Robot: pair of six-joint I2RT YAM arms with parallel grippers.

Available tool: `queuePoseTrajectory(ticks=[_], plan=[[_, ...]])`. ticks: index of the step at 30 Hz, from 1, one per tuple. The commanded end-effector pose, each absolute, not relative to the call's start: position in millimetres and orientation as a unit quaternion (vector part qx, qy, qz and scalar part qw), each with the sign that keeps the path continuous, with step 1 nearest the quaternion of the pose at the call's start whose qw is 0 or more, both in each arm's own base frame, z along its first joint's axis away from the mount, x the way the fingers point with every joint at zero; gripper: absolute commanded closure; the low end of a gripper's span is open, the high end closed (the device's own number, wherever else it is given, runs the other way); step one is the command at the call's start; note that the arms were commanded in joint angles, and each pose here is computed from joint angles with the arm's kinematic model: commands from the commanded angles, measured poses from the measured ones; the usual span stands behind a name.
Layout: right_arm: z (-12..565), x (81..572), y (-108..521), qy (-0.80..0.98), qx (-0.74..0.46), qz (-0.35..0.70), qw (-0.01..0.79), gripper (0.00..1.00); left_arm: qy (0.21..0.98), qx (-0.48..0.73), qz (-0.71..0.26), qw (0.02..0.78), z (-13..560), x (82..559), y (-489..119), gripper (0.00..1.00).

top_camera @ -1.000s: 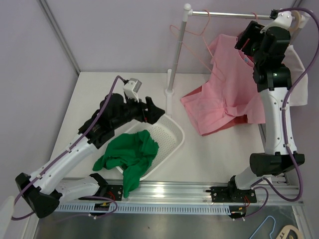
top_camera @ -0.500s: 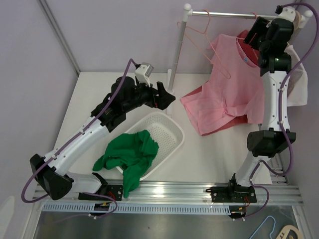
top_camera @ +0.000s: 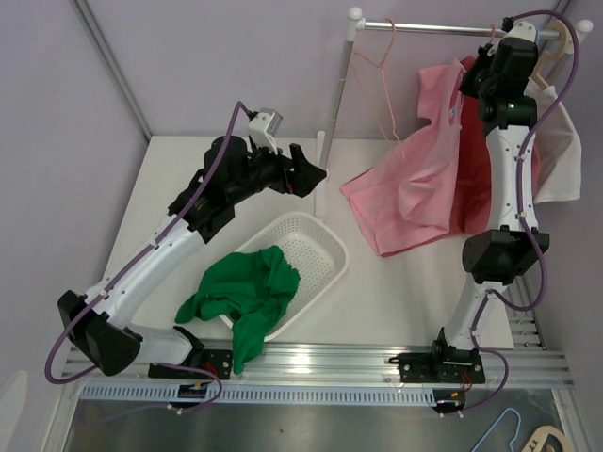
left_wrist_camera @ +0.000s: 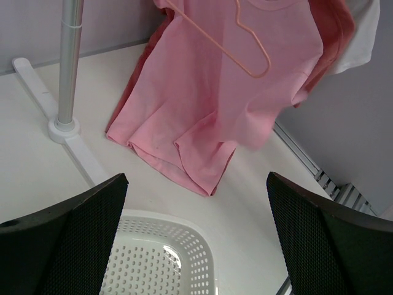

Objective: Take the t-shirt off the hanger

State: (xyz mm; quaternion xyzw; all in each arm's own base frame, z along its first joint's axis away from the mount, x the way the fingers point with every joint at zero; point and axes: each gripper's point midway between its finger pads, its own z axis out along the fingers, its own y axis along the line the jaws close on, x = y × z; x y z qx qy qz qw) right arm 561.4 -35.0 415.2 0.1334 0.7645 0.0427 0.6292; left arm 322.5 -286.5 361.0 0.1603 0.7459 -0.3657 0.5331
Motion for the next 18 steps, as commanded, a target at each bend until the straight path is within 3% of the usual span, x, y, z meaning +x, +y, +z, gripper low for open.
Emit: queuePoseTrajectory(ticks=[1,10,18], plan=[[466,548,-26,0.727,0.099,0.062,0.677,1.00,0.720,0.176,-0.377,0.555,382,323,-288,0.01],[530,525,-15,0.674,0.054,0.073,0.734,1.00,0.709,0.186,-0.391,0.557,388,317,-291,0.01],[544,455,2,0.672,0.046,0.079,0.734,1.00,0.669,0.226,-0.395,0.588,403,297,-299,0.00]])
